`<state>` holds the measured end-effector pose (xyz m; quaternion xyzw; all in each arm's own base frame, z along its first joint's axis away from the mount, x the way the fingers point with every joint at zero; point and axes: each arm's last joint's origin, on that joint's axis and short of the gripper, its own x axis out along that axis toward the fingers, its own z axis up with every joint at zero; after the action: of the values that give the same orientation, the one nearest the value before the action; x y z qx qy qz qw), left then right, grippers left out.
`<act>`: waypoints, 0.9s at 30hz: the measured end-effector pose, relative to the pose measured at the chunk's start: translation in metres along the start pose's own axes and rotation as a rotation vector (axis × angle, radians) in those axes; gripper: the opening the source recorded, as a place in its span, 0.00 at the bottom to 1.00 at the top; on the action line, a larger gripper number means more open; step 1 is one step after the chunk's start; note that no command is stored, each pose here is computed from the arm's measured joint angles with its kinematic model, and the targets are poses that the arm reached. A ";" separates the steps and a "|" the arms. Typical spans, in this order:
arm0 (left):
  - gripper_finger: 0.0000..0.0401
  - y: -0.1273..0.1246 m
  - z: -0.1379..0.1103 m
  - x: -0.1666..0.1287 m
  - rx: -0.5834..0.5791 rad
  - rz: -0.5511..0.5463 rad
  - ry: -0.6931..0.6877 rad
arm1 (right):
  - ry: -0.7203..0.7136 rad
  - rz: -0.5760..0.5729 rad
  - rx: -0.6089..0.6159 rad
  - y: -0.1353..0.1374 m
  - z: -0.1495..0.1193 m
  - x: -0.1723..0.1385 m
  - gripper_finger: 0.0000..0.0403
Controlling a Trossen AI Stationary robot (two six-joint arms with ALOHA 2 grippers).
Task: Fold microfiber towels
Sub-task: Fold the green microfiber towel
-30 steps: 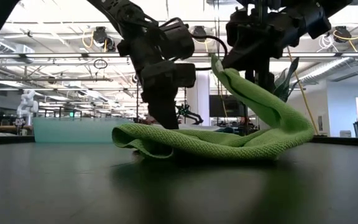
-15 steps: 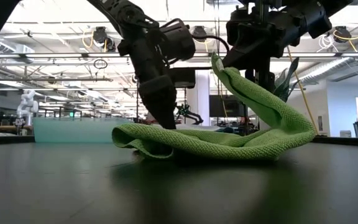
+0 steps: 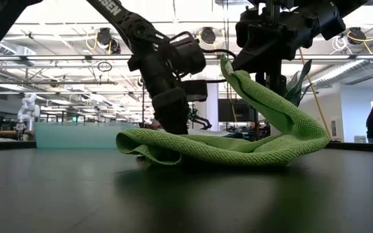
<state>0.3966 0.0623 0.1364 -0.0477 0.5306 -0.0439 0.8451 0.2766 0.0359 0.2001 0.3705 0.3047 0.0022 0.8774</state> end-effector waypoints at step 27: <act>0.01 -0.032 -0.008 -0.097 -0.272 0.085 0.062 | -0.110 0.065 -0.094 0.012 0.016 -0.037 0.00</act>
<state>0.3465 0.0420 0.2240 -0.1379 0.5591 0.0629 0.8151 0.2576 0.0254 0.2365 0.3381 0.2434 0.0247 0.9088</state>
